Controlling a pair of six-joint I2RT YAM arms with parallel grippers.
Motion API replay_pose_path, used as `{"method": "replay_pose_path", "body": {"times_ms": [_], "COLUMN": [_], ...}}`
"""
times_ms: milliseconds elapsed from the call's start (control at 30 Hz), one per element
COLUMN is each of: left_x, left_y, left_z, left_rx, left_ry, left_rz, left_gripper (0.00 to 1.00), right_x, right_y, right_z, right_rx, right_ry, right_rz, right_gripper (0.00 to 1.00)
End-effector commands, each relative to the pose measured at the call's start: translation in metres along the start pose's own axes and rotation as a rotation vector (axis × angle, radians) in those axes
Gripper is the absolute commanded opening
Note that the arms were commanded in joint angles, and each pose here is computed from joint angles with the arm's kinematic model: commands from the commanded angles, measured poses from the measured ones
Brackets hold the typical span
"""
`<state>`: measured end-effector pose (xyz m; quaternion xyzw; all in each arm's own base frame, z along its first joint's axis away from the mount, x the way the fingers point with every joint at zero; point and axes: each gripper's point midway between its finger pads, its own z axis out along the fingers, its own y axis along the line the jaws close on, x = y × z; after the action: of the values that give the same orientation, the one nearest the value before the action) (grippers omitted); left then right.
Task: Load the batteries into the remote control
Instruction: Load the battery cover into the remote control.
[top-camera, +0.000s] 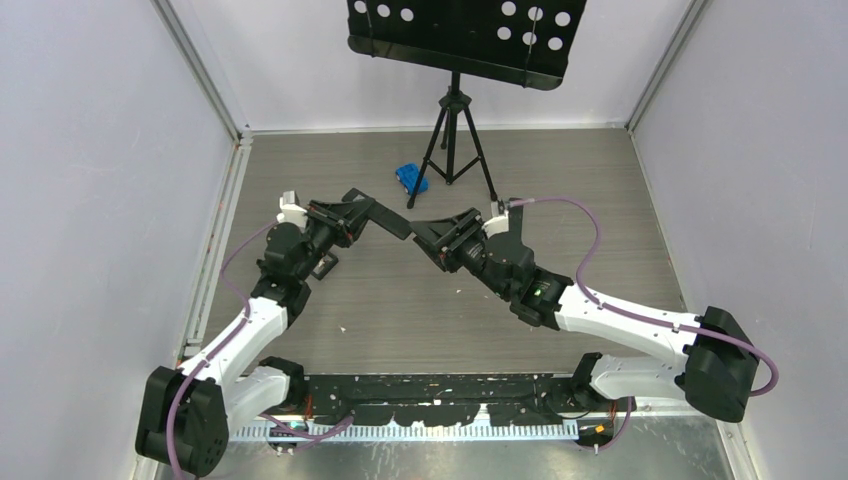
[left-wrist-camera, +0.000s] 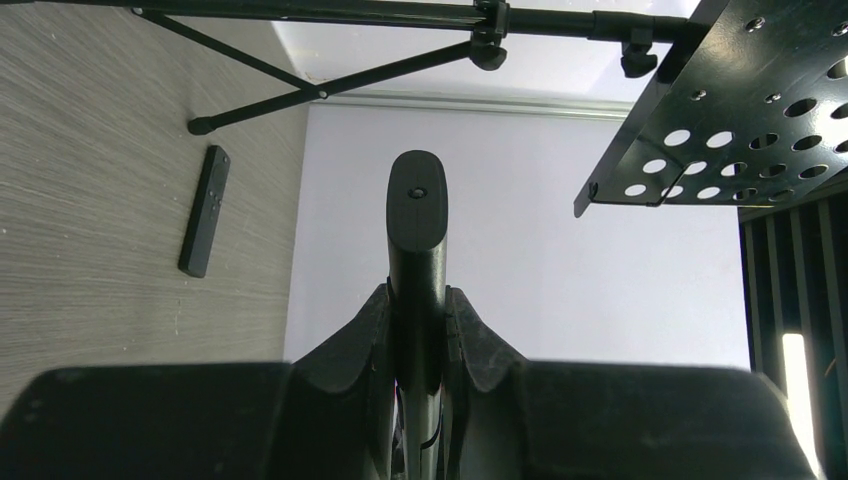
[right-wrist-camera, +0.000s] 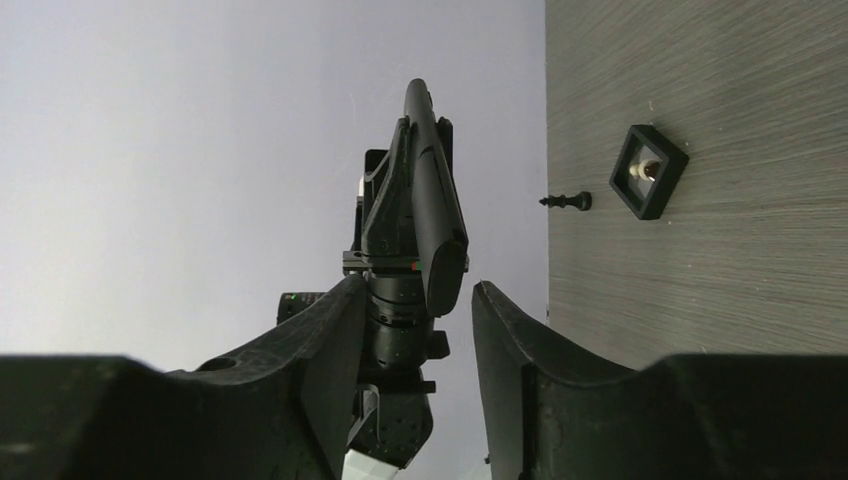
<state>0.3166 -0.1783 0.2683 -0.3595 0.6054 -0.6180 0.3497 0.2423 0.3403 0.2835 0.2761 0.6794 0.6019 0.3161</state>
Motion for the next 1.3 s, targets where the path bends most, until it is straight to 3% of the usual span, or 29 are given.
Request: {"method": "replay_pose_path", "body": {"times_ms": [0, 267, 500, 800, 1067, 1267], "left_x": [0.002, 0.009, 0.019, 0.037, 0.056, 0.064], "left_y": [-0.030, -0.031, -0.046, -0.076, -0.082, -0.053], "left_z": [0.001, -0.002, -0.008, -0.022, -0.033, -0.041], "left_rx": [0.072, 0.078, 0.135, 0.268, 0.329, 0.287], "left_ry": [0.002, 0.045, 0.097, 0.187, 0.291, 0.335], "left_rz": [0.041, 0.054, 0.072, 0.127, 0.202, 0.222], "left_gripper": [0.00, 0.00, 0.00, 0.00, 0.00, 0.00], "right_x": [-0.004, 0.009, 0.015, 0.013, 0.020, 0.036], "right_y": [0.023, 0.021, 0.015, 0.008, 0.010, 0.030], "right_z": [-0.002, 0.012, 0.024, 0.030, 0.042, 0.057], "right_rx": [-0.035, -0.037, -0.033, -0.067, -0.096, -0.203], "right_ry": [-0.007, 0.051, 0.073, 0.068, 0.093, 0.183], "right_rz": [-0.013, -0.047, -0.035, 0.000, -0.051, -0.145], "right_gripper": [0.51, 0.52, 0.41, 0.19, 0.16, 0.16]}}
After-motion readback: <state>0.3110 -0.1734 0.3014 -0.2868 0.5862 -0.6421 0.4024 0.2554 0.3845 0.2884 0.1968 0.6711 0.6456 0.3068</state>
